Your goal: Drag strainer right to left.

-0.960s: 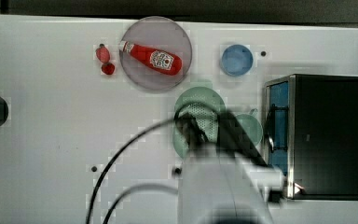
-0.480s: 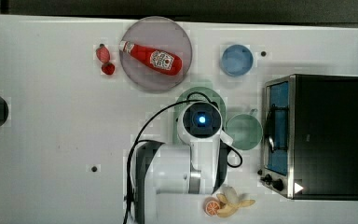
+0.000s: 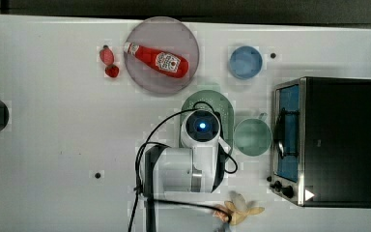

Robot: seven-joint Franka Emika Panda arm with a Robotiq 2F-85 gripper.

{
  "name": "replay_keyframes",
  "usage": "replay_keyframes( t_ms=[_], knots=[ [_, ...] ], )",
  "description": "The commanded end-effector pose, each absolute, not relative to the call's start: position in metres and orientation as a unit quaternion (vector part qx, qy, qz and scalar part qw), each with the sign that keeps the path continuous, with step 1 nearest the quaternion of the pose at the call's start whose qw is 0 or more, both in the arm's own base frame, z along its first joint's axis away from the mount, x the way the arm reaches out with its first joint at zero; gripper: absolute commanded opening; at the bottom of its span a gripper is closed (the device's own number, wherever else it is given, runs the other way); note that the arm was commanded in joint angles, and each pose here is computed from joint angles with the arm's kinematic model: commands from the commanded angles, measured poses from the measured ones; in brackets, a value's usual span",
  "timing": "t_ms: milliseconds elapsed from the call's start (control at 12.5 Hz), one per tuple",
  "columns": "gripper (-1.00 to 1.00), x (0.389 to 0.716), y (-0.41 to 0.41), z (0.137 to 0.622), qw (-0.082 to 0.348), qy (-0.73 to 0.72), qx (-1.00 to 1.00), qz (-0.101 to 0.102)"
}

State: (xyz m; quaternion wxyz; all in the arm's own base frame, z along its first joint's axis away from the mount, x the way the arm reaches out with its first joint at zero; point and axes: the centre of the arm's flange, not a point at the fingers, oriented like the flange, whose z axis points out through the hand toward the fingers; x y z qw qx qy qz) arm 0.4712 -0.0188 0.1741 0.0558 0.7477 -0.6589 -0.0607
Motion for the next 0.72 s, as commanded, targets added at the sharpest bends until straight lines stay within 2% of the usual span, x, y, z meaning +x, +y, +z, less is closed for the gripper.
replay_keyframes(
  t_ms=[80,720],
  knots=[
    [1.0,0.487,-0.012,0.166,0.029,-0.682,0.73,-0.024],
    [1.0,0.48,0.05,0.159,0.028,-0.683,0.729,-0.031]
  ],
)
